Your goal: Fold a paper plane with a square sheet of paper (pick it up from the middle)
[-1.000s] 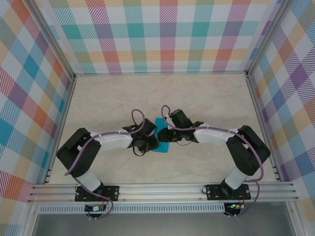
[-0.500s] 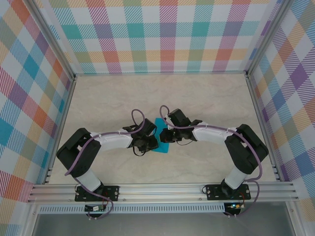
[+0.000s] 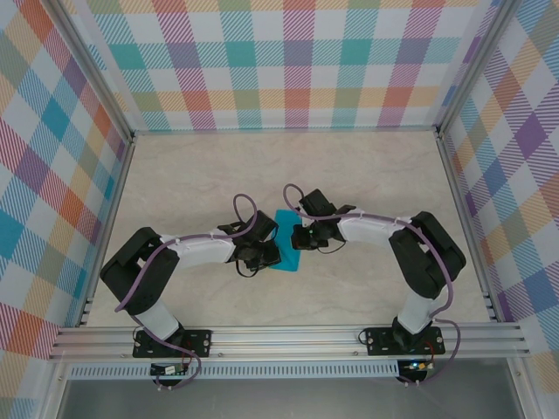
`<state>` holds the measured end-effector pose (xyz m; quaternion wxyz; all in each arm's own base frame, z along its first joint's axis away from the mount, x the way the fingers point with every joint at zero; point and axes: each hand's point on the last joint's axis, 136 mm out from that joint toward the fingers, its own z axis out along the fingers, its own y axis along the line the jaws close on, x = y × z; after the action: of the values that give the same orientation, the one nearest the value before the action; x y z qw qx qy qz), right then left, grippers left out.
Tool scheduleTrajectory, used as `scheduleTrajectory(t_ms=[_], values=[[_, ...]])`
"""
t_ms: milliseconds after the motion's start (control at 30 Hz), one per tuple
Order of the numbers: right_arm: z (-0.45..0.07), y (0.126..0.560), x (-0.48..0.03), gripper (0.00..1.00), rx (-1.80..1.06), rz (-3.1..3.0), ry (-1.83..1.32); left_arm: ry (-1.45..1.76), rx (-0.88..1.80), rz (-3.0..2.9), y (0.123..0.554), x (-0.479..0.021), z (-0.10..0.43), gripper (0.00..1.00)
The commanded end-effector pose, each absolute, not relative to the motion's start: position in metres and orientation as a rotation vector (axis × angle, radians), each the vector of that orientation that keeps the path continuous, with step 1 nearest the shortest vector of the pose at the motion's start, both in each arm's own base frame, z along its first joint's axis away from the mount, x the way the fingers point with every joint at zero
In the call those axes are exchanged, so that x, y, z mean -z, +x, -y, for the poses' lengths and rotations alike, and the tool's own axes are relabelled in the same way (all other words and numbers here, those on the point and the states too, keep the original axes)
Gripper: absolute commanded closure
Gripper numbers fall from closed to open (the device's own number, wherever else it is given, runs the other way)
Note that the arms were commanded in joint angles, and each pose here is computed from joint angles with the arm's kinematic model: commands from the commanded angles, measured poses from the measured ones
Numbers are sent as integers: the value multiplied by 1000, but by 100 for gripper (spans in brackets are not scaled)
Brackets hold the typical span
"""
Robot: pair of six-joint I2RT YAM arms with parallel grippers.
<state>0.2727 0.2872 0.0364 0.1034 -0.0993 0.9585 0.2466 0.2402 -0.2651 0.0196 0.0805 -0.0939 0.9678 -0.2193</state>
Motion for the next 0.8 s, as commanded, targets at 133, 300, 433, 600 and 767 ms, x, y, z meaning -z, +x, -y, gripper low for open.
scheduleTrajectory(t_ms=[133,300,433,600,767], values=[[-283,282,-31,96,-640,-2847,-326,-293,608,-2908,236,-13,252,82],[-281,282,-28,95,-618,-2863,-320,-290,608,-2914,236,-12,253,82],[-282,276,-29,95,-654,-2868,-326,-289,611,-2910,237,-13,254,82],[-282,274,-29,93,-663,-2873,-340,-289,616,-2910,237,-13,255,82],[-279,277,-28,93,-614,-2881,-341,-288,615,-2912,236,-12,255,82]])
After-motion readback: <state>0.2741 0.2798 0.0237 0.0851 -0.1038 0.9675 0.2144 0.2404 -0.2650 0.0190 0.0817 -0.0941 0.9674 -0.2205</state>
